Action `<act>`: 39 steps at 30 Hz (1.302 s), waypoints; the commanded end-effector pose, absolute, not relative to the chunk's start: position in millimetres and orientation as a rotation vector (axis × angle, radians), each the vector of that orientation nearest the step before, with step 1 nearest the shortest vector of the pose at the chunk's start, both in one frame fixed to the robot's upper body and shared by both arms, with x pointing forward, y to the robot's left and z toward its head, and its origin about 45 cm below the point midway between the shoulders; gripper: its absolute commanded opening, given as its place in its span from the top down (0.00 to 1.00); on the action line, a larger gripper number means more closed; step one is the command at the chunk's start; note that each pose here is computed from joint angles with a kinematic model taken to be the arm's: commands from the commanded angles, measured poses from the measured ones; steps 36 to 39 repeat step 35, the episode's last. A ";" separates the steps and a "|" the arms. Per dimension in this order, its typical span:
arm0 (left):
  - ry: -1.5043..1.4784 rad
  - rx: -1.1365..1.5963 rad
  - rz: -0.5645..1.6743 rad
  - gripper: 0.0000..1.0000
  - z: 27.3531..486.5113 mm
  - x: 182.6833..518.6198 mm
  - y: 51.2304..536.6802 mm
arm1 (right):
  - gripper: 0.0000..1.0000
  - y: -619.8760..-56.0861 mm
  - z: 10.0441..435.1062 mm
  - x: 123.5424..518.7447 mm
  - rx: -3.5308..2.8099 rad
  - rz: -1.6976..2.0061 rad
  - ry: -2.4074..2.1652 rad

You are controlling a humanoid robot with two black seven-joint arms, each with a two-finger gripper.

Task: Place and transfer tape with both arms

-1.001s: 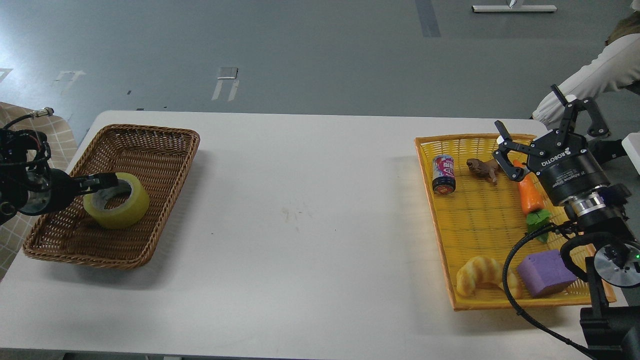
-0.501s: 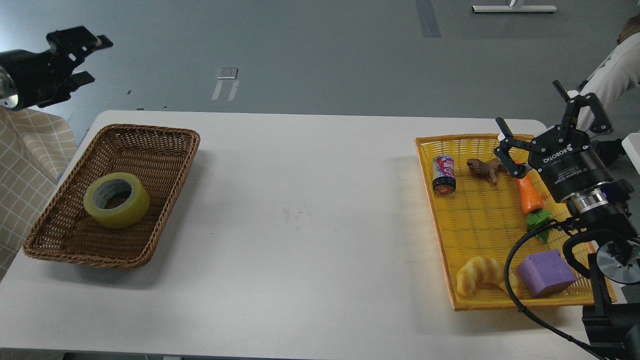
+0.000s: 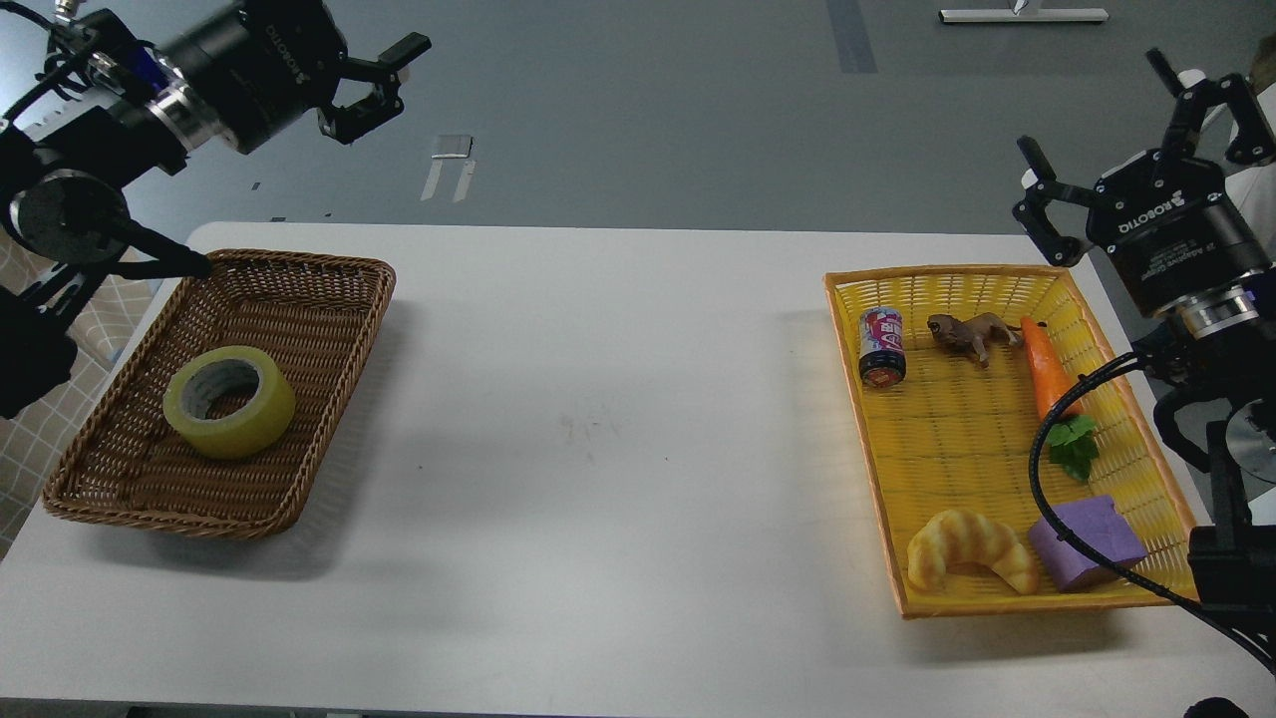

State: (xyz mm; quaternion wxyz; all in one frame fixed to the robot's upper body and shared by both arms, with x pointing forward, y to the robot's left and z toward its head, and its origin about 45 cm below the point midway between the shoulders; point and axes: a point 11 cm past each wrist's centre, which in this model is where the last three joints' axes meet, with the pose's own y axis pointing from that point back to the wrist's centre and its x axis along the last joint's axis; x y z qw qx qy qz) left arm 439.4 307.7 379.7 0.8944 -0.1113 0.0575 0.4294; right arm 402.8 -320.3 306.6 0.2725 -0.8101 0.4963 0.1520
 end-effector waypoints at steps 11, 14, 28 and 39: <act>0.240 -0.442 0.867 0.02 351.6 418.3 295.0 | 0.00 -296.0 335.5 443.7 -2.219 0.403 1.272; 0.282 -0.497 0.878 0.02 337.3 414.9 292.8 | 0.00 -294.4 332.0 448.9 -2.208 0.427 1.276; 0.443 -0.557 0.865 0.02 284.4 408.9 256.8 | 0.00 -290.7 315.2 449.8 -2.185 0.488 1.285; 0.455 -0.561 0.872 0.02 280.4 410.1 256.3 | 0.00 -285.6 309.8 447.8 -2.176 0.508 1.274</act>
